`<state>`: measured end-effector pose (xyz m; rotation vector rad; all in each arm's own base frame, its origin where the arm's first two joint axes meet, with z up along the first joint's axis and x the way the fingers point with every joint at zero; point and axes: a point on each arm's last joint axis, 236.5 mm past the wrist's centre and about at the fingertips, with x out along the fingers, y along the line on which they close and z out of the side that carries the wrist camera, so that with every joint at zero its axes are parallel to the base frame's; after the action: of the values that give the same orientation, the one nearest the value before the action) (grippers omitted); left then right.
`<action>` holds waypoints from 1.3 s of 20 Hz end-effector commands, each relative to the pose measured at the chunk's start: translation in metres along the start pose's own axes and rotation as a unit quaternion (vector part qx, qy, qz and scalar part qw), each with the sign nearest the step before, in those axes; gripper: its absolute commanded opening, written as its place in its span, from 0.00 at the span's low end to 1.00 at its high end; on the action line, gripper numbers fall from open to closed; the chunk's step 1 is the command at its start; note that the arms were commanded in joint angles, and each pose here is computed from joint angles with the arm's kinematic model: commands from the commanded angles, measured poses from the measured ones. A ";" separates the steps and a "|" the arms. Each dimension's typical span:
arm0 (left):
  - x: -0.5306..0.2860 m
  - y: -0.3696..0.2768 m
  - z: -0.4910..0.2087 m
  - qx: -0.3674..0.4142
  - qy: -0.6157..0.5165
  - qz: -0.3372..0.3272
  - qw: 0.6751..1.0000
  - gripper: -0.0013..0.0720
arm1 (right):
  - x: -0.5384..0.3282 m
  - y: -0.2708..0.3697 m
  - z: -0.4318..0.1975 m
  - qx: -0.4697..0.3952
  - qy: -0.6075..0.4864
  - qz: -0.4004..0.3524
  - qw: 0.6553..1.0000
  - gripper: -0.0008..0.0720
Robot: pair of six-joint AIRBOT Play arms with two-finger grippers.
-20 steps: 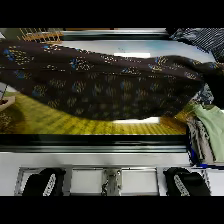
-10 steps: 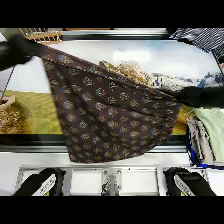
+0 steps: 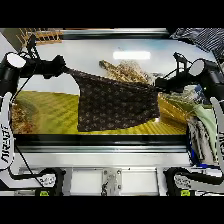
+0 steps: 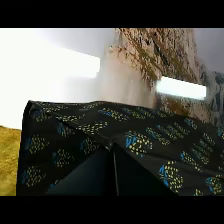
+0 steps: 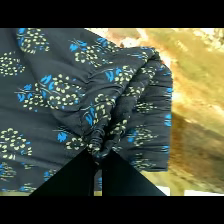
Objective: Fold the clothes and pants, and hang the long-sleeved shirts on hangers.
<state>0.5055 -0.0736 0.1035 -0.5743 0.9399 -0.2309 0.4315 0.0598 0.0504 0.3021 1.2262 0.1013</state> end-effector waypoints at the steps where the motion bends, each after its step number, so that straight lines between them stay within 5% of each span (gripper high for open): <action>1: -0.010 0.004 -0.040 0.049 0.049 0.027 0.997 0.02 | -0.004 -0.020 -0.002 -0.022 -0.010 -0.046 0.999 0.03; 4: -0.007 0.041 -0.107 0.062 0.101 0.090 0.989 0.02 | 0.008 -0.041 -0.042 -0.037 0.027 -0.072 0.996 0.03; 11: 0.031 0.102 -0.255 0.021 0.204 0.124 0.971 0.02 | 0.076 -0.063 -0.123 -0.021 0.086 -0.072 0.993 0.03; 18: 0.031 0.110 -0.295 0.013 0.244 0.128 0.961 0.02 | 0.086 -0.055 -0.143 -0.035 0.110 -0.055 0.992 0.05; 19: 0.031 0.105 -0.296 0.009 0.247 0.120 0.961 0.08 | 0.086 -0.053 -0.143 -0.033 0.109 -0.052 0.992 0.14; 20: 0.029 0.100 -0.294 0.009 0.246 0.110 0.963 0.49 | 0.084 -0.052 -0.142 -0.032 0.107 -0.050 0.992 0.50; 21: 0.025 0.094 -0.288 0.013 0.243 0.102 0.965 0.72 | 0.078 -0.049 -0.140 -0.047 0.107 -0.044 0.992 0.80; 24: -0.003 0.068 -0.251 0.033 0.202 0.077 0.976 0.73 | 0.038 -0.053 -0.134 -0.111 0.117 -0.035 0.986 0.83; 26: -0.023 0.052 -0.225 0.046 0.154 0.064 0.985 0.72 | 0.016 -0.071 -0.122 -0.081 0.092 -0.038 0.992 0.99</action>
<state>0.2986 -0.1049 -0.0533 -0.3908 1.3507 -0.2237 0.3221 0.0360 -0.0461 0.1041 1.4179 0.1515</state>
